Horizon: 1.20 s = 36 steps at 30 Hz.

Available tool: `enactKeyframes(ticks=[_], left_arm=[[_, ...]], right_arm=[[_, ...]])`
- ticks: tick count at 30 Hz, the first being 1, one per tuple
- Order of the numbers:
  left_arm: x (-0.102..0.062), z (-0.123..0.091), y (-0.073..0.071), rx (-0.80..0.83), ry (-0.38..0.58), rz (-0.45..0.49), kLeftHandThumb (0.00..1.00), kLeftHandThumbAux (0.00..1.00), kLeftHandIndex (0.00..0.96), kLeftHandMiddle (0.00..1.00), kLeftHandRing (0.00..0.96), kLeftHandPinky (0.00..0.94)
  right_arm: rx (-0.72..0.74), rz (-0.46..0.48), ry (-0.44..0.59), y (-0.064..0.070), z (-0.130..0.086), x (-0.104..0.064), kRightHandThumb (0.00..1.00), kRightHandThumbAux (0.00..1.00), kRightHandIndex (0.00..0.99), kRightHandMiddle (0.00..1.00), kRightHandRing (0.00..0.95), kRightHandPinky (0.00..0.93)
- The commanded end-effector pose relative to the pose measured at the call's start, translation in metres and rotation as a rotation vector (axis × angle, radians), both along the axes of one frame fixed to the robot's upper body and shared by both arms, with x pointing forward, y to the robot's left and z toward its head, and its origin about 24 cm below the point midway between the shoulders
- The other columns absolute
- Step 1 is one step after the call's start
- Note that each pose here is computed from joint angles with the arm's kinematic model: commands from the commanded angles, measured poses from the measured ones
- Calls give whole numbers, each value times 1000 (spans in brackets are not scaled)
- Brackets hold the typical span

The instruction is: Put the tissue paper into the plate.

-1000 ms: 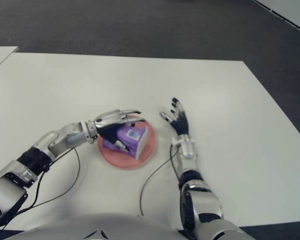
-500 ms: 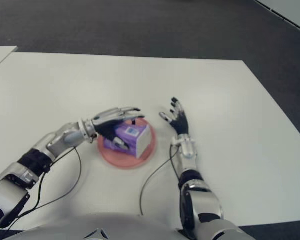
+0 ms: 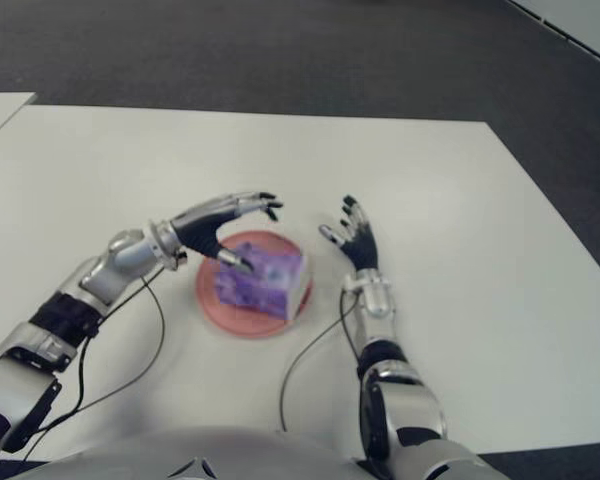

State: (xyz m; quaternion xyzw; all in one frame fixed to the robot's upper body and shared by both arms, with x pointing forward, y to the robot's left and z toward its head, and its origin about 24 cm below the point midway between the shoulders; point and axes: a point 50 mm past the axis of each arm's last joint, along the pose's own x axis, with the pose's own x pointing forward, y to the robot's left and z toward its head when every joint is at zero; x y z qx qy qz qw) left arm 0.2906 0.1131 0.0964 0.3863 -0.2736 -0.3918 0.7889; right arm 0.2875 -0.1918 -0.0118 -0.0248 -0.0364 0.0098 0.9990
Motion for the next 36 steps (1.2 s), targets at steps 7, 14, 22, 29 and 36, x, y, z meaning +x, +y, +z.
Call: enactKeyframes(ticks=[7,14,22,29,36], left_arm=[[9,18,7,3,81,1,0,433,0,0,0,0],[17,15,5,-156,221,44,0,432,0,0,0,0],[20,16,10,-156,198,86,0,461,0,0,0,0],[18,17,12,-58,113,136,0,513,0,0,0,0],[19,17,16,-64,84,169,0,542,0,0,0,0]], right_arm=[[19,-28,144,2,-30,-23,26,647,0,0,0,0],[10,-25,126,2,-30,-24,3,661,0,0,0,0],[32,-8,129,2,-29,-23,3,618,0,0,0,0],[23,-7,116,2,-29,-24,1,591,0,0,0,0],[8,-6,121,1,-29,-24,0,582,0,0,0,0]])
